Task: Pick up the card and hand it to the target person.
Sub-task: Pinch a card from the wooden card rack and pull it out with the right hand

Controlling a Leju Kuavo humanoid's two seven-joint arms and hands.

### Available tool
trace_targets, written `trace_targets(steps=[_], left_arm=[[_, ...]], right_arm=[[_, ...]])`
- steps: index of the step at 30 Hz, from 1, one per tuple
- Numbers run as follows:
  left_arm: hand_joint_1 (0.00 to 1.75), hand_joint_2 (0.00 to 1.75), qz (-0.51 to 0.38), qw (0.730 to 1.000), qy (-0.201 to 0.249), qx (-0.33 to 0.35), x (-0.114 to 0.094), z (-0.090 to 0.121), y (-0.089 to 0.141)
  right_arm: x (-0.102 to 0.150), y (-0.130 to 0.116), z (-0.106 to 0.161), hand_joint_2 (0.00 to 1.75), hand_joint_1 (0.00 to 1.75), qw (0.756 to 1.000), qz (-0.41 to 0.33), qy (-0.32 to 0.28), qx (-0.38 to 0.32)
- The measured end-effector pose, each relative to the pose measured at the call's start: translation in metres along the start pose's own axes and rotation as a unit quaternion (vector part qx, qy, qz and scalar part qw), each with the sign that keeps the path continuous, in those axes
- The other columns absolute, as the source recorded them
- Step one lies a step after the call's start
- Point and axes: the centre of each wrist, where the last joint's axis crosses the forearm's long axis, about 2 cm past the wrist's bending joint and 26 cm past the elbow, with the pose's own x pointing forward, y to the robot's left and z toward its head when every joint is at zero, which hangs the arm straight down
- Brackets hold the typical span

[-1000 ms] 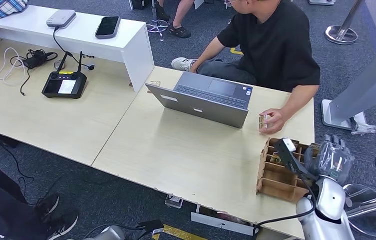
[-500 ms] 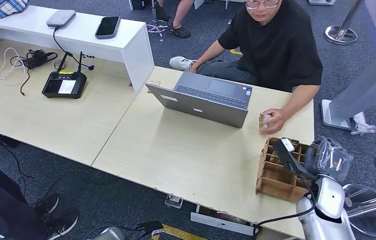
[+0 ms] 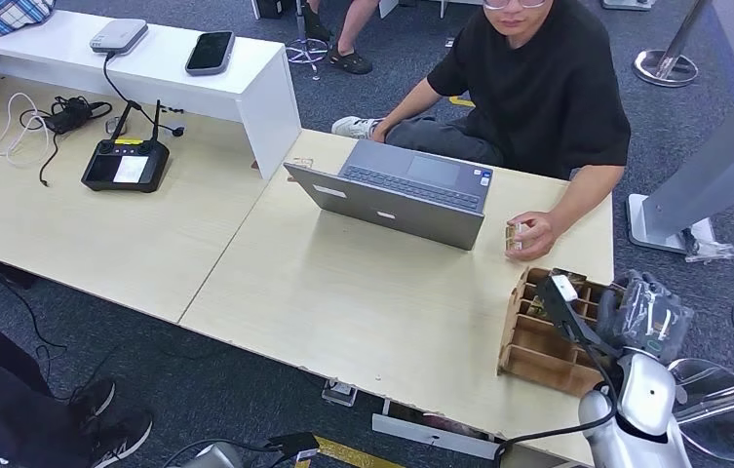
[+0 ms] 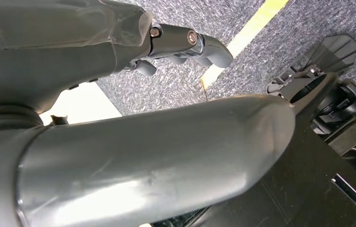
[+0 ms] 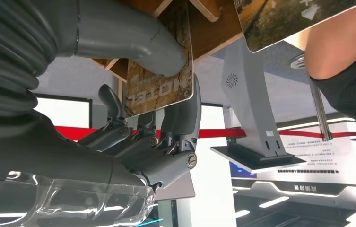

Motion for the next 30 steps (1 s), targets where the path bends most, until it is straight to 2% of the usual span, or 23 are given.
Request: trace_targets(steps=[3,11,16,30], left_arm=[[0.0,0.0,-0.001,1.0,0.0,-0.001,0.0,0.0,0.0],[0.0,0.0,-0.002,1.0,0.0,-0.003,0.001,0.0,0.0],[0.0,0.0,-0.002,1.0,0.0,-0.003,0.001,0.0,0.0],[0.0,0.0,-0.002,1.0,-0.003,-0.003,0.0,0.0,0.0]], right_arm=[[0.0,0.0,0.003,1.75,1.55,1.0,0.0,-0.002,-0.002],[-0.001,-0.002,0.01,1.75,1.54,1.0,0.004,-0.006,-0.012],[0.0,-0.007,0.012,1.75,1.64,1.0,0.006,-0.012,-0.019],[0.016,-0.04,0.01,1.75,1.56,0.994,0.006,-0.068,-0.088]])
